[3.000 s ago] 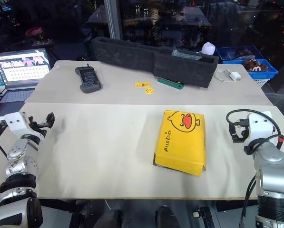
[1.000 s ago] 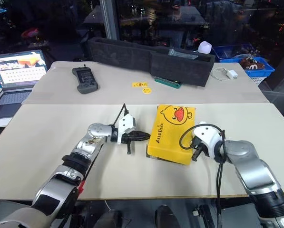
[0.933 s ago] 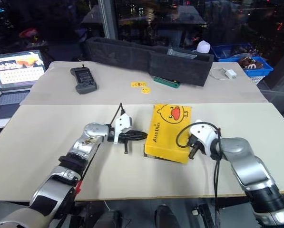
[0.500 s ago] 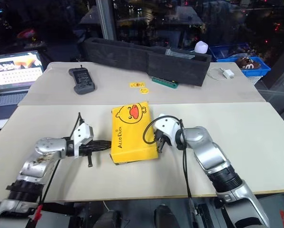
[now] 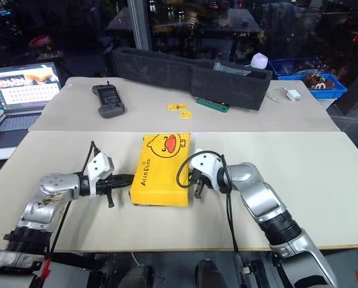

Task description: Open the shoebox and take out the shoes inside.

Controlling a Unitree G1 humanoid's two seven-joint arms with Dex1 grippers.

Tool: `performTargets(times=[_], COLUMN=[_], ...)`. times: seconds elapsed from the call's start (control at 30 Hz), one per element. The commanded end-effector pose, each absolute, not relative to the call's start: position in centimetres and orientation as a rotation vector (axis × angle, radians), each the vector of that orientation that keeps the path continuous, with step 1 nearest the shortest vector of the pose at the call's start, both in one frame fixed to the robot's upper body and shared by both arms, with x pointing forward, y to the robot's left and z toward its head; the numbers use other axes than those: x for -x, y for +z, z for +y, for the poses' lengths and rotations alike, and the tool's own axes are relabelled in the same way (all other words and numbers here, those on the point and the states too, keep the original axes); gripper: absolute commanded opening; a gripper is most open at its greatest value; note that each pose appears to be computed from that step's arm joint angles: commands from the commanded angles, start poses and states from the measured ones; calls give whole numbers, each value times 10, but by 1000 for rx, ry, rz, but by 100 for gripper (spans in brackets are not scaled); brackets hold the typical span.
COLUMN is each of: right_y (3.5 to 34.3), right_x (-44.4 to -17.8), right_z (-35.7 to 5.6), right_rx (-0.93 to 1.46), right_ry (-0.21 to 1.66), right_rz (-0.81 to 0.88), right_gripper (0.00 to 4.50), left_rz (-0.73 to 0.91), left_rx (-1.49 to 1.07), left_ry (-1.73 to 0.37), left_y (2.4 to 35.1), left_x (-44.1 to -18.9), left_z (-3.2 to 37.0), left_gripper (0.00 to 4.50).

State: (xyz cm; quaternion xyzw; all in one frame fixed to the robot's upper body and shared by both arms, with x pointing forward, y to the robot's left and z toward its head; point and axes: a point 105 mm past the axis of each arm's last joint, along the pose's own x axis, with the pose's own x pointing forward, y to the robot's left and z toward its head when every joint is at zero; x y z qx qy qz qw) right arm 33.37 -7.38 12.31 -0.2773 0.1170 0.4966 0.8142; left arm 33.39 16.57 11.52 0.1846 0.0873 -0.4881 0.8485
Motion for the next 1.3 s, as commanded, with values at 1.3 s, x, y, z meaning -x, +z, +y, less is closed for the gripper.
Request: performTargets(times=[1.3], right_y=[137], right_x=[-301], right_z=[-170], right_rx=[371], right_ry=[916], right_rz=[282], right_gripper=[0], left_rz=[132], left_rx=[-76], left_ry=[-890], left_y=[168], left_x=[-212], left_z=[220], left_gripper=[13])
